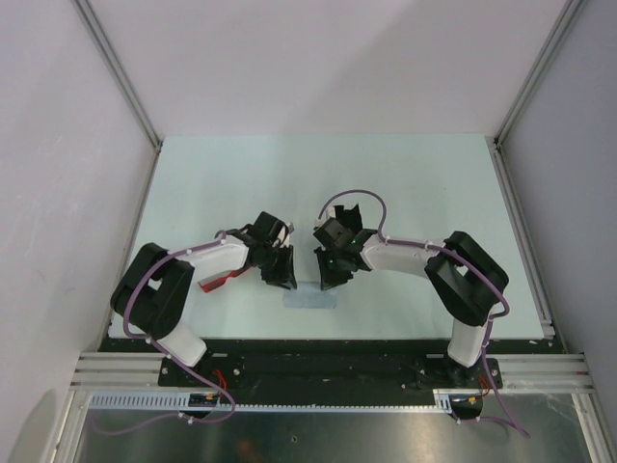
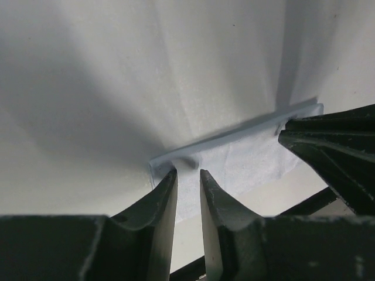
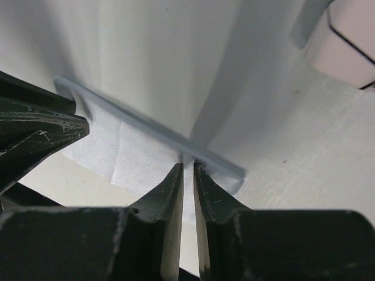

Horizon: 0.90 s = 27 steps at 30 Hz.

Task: Organize the sunglasses

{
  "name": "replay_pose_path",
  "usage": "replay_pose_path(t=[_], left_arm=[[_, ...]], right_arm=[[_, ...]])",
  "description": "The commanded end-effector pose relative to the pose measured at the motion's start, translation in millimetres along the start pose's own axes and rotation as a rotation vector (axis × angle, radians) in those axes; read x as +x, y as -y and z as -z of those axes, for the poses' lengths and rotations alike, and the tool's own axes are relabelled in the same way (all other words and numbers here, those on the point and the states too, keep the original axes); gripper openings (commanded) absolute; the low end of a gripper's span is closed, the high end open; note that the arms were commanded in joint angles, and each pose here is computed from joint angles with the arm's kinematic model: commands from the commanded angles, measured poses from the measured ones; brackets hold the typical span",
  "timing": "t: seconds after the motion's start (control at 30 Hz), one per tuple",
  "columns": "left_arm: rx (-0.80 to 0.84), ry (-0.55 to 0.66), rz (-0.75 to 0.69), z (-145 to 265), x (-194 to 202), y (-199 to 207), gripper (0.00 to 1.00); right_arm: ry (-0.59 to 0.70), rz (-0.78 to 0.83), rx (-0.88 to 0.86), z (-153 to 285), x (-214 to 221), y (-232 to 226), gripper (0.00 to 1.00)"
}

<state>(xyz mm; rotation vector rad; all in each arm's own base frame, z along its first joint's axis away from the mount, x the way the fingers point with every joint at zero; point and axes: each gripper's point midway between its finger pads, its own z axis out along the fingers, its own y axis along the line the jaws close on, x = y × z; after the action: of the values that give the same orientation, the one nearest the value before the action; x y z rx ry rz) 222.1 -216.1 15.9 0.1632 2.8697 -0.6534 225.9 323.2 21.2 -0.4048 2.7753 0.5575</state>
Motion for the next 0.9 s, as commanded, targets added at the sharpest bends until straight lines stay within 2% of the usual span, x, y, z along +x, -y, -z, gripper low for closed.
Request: replay_pose_path(t=[0.0, 0.13, 0.27, 0.4, 0.53, 0.57, 0.7, 0.73, 0.87], left_arm=[[-0.056, 0.003, 0.004, -7.2, 1.6, -12.5, 0.28], [-0.063, 0.023, -0.004, -3.9, -2.2, -12.5, 0.30], [-0.061, 0.054, -0.015, 1.5, -11.1, -9.0, 0.32], [-0.047, 0.104, -0.034, 13.5, -24.7, -0.7, 0.35], [-0.027, 0.206, -0.072, 35.6, -51.4, 14.3, 0.48], [-0.035, 0.231, -0.078, 40.1, -57.4, 15.2, 0.51], [-0.057, 0.337, -0.086, 63.1, -84.0, 18.9, 0.57], [-0.064, 0.361, -0.089, 68.7, -88.9, 18.7, 0.61], [-0.089, 0.417, -0.070, 82.8, -100.2, 13.5, 0.65]], right_arm=[[0.018, -0.021, 0.102, 9.1, -8.5, 23.2, 0.17], [0.010, 0.006, 0.136, 21.7, -5.5, 31.5, 0.17], [0.070, -0.011, 0.144, 36.4, -21.3, 36.3, 0.18], [0.187, -0.033, 0.091, 61.7, -49.9, 27.5, 0.19], [0.341, -0.049, 0.060, 82.6, -93.6, 23.2, 0.28], [0.353, -0.059, 0.064, 83.7, -100.4, 26.5, 0.31], [0.370, -0.080, 0.092, 72.5, -129.7, 37.4, 0.31], [0.392, -0.084, 0.088, 75.1, -143.7, 34.9, 0.31], [0.408, -0.089, 0.152, 53.1, -174.3, 45.9, 0.43]])
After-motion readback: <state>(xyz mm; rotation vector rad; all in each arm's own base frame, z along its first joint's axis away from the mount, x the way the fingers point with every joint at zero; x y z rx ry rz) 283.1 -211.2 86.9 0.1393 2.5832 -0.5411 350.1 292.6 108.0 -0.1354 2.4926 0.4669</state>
